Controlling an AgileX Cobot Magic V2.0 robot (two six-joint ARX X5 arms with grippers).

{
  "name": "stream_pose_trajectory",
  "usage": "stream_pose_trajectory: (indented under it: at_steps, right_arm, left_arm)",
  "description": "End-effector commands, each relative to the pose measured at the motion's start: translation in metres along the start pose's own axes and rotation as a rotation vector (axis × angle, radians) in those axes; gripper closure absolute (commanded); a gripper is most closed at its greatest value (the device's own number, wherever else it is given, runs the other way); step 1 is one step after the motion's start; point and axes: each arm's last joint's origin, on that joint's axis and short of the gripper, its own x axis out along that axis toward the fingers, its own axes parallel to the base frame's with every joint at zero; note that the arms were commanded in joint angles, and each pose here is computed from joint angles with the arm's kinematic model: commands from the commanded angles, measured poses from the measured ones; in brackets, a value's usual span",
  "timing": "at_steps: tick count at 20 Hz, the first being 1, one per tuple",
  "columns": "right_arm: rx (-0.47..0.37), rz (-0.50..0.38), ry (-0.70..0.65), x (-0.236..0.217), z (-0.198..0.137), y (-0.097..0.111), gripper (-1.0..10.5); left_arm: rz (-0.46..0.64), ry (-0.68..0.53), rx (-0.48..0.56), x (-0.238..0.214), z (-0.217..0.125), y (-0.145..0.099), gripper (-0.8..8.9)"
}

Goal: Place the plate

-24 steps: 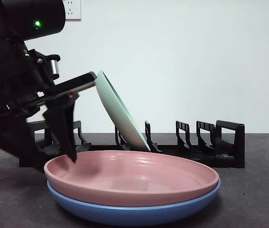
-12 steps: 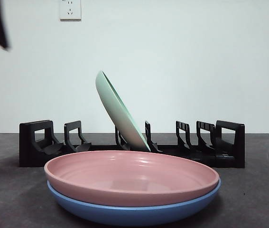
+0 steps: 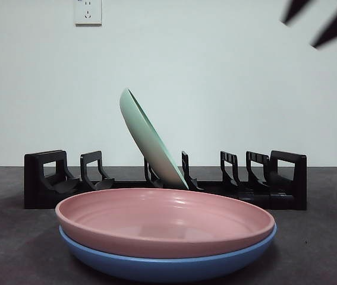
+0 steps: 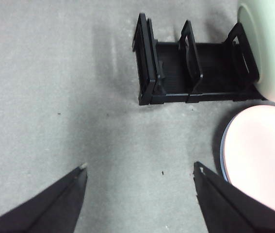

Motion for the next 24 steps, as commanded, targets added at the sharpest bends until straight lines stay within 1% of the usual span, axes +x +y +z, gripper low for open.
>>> stream_pose_trajectory:
  at_steps: [1,3,5,10,14,18,24]
  right_arm:
    - [0.013,0.038,0.022,0.010,0.030,0.010,6.7]
    - [-0.001,0.075,0.040,0.023,0.052,0.018,6.7]
    - [-0.019,0.094,0.062,0.040,0.071,0.025,6.7]
    - [-0.066,0.135,0.135,0.096,0.100,0.047,6.7]
    - [-0.094,0.159,0.158,0.136,0.112,0.058,6.7]
    - [-0.110,0.173,0.168,0.164,0.115,0.064,6.7]
    - [-0.113,0.175,0.180,0.193,0.114,0.061,6.7]
  left_arm:
    - [-0.003,-0.019,0.008,-0.003,0.004,-0.001,4.65]
    - [-0.003,-0.018,0.008,-0.003,0.004,-0.001,4.65]
    - [-0.003,-0.019,0.008,-0.003,0.004,-0.001,4.65]
    - [-0.003,-0.021,0.008,-0.003,0.004,-0.001,4.69]
    - [-0.004,-0.022,0.008,-0.003,0.004,-0.001,4.69]
    - [-0.004,-0.023,0.008,-0.003,0.004,-0.001,4.69]
    - [-0.004,-0.023,0.008,-0.003,0.004,-0.001,4.69]
